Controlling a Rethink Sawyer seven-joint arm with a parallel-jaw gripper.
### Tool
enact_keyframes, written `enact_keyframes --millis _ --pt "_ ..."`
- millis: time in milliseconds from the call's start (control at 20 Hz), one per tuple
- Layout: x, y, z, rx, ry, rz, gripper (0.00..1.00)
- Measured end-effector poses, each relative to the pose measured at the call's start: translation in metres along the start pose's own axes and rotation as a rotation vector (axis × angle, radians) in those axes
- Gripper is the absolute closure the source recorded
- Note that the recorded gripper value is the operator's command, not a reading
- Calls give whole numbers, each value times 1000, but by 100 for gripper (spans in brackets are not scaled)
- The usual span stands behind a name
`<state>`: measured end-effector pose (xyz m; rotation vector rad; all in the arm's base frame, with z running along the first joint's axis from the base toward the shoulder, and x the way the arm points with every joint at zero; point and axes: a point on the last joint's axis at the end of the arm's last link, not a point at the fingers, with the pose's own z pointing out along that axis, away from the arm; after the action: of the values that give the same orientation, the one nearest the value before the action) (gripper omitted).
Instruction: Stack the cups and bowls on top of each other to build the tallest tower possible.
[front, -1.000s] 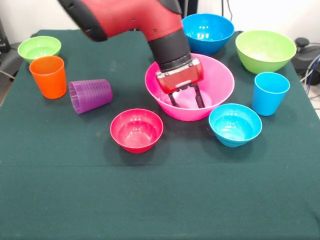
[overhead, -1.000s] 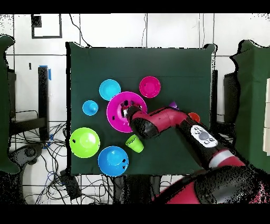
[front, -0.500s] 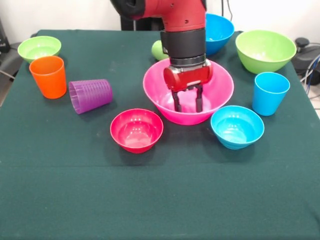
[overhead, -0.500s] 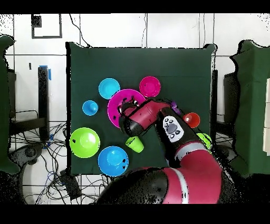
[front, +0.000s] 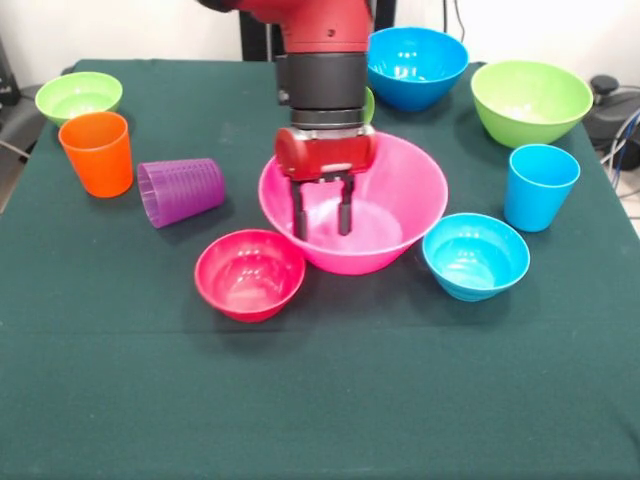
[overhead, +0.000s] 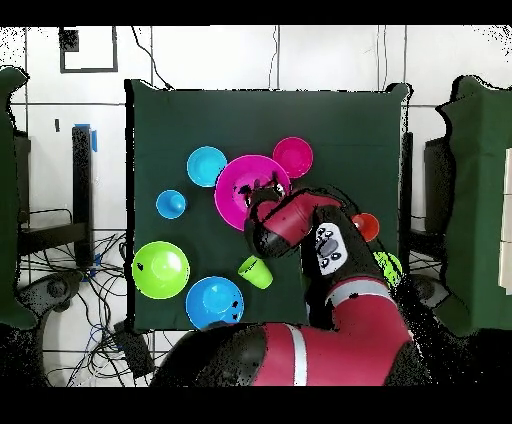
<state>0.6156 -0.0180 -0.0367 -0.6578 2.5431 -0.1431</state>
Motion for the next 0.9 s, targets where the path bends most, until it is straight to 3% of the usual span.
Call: enact_keyframes --millis 400,650,850,900 --pt "14 -58 18 69 -109 56 0" --pt "16 -71 31 85 -150 60 0" --pt "17 -73 38 88 -153 73 0" --pt "17 -73 41 81 -153 97 0"
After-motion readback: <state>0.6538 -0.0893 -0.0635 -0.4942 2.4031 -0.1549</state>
